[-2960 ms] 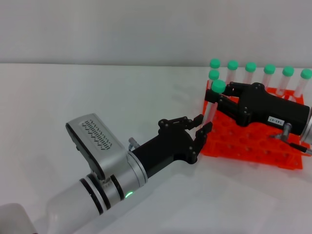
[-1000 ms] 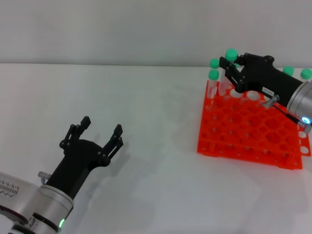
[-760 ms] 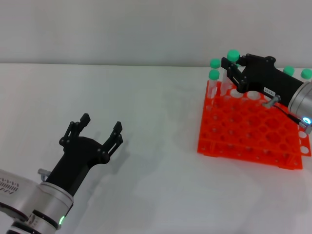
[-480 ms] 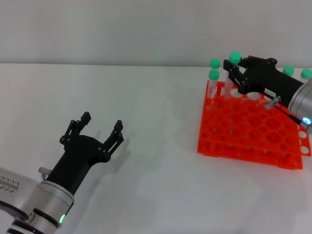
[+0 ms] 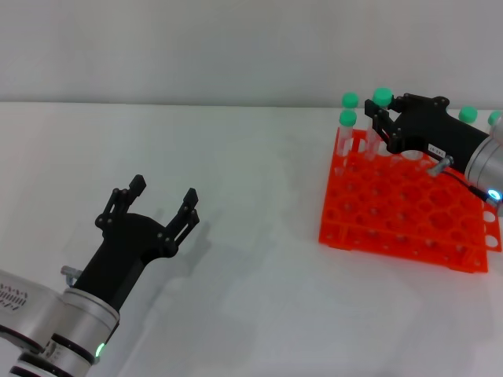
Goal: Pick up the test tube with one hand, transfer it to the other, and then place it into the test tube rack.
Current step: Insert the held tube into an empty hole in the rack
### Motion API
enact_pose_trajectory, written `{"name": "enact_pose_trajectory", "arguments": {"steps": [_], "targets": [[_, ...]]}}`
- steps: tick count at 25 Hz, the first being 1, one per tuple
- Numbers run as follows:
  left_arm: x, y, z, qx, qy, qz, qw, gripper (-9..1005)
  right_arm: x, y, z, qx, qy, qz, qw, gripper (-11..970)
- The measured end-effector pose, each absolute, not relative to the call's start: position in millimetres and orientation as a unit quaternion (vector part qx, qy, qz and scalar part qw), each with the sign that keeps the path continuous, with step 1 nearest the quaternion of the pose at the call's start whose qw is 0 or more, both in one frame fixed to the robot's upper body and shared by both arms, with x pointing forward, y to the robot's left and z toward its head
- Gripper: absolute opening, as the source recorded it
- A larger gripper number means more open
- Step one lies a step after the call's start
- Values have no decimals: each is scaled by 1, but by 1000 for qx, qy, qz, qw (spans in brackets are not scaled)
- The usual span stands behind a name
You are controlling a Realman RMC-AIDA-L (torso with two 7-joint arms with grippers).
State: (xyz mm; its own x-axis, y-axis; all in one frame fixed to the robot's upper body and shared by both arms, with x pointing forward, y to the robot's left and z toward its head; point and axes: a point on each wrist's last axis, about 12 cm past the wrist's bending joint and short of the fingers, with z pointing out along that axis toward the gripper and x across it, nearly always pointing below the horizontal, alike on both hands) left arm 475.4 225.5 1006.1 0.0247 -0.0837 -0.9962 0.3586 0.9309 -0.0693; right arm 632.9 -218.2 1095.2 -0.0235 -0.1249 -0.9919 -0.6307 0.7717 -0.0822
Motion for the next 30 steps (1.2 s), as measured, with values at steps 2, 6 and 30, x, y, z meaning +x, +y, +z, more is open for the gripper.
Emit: {"name": "enact_pose_trajectory", "arguments": {"steps": [2,6,30], "targets": [[476,225,1006,101,680,-156,709,859,633,-218,1095,-275,688,196,642,210],[477,225,1007,102,679,-156,710,859,632,-219,1093,-274,691,196,640,210],[485,226,1011,90,676,-160,714,855,628,-220,1083,-281,707,189,621,237]]}}
